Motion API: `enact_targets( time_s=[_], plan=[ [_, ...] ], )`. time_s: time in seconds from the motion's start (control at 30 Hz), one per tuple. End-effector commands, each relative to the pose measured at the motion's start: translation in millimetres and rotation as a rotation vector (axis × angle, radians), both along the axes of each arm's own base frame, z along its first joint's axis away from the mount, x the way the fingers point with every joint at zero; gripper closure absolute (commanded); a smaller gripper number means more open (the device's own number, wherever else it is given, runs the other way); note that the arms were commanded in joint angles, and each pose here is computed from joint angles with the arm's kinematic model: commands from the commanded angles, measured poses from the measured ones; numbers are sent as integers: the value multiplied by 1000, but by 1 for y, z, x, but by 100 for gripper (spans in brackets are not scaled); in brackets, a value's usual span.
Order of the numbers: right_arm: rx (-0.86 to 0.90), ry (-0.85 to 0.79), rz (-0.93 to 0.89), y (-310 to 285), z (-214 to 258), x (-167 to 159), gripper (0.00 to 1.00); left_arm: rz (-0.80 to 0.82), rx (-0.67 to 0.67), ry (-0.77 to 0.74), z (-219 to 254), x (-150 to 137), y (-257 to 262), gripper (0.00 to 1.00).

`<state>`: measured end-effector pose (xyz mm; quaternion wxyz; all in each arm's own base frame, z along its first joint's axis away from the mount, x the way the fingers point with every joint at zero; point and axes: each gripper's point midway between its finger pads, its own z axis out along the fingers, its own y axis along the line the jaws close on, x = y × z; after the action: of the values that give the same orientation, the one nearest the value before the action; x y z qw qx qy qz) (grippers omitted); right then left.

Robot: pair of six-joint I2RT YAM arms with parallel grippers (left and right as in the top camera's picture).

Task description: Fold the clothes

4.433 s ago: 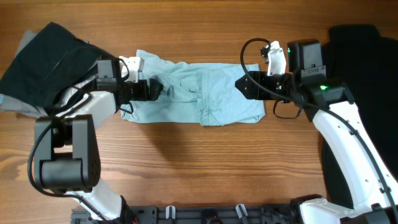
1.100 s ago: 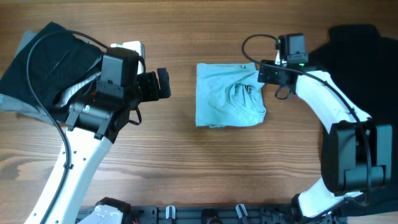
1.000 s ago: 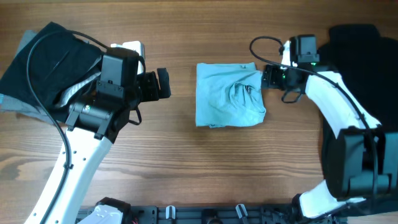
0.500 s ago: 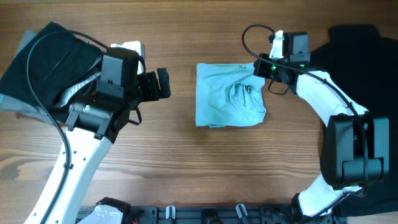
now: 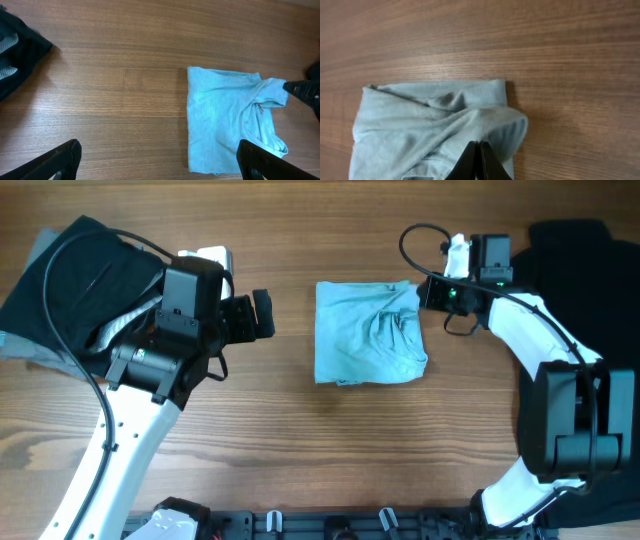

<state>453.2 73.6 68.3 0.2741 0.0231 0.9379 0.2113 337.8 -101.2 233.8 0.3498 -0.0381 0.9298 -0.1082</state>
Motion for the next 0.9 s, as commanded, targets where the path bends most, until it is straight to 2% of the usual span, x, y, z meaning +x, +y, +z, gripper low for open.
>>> enact_targets(
  time_s=[0.0,0.03,0.07,0.1,0.13,0.17,0.27,0.3,0.37,0.4,0.43,0.47,0.53,0.6,0.63,0.7,0.73,0.8,0.87],
  plan=[
    [2,-77,-16,-11,8,20,66,-4,11,-5,1,2,2,0],
    [2,-64,-25,-16,7,18,23,-4,11,-5,1,2,2,0],
    [-4,12,-36,-24,-4,4,15,-4,12,-6,1,2,2,0],
    [-6,102,-46,-31,-15,-14,20,-4,12,-5,1,2,2,0],
    [9,203,-54,-34,-25,-35,34,-4,12,-5,1,2,2,0],
    [42,300,-16,-29,-30,-59,38,-4,12,-5,1,2,2,0],
    [151,496,176,8,-30,-123,40,-4,12,-5,1,2,2,0],
    [142,511,207,14,-32,-130,41,-4,12,-6,1,2,2,0],
    [106,526,251,28,-41,-140,48,-4,12,-6,1,2,2,0],
    [95,519,275,36,-44,-142,59,-4,12,-5,1,2,2,0],
    [65,523,281,38,-48,-144,74,-4,12,-5,1,2,2,0],
    [-39,565,177,20,-57,-143,96,-4,12,-5,1,2,2,0],
    [-185,596,6,-18,-61,-136,96,-4,12,-5,1,2,2,0],
    [-205,604,-64,-36,-55,-131,96,-4,12,-5,1,2,2,0],
    [-190,606,-64,-36,-55,-132,88,-4,12,-5,1,2,2,0],
    [-206,609,-66,-39,-55,-133,60,-4,14,1,-1,2,2,0],
    [-203,610,-78,-39,-55,-132,51,-5,15,7,-3,2,2,0],
    [-195,594,-102,-41,-46,-129,45,-42,-9,70,-19,2,-8,0],
    [-185,533,-125,-41,-24,-124,45,-144,-110,183,-42,-3,-36,0]
  ],
)
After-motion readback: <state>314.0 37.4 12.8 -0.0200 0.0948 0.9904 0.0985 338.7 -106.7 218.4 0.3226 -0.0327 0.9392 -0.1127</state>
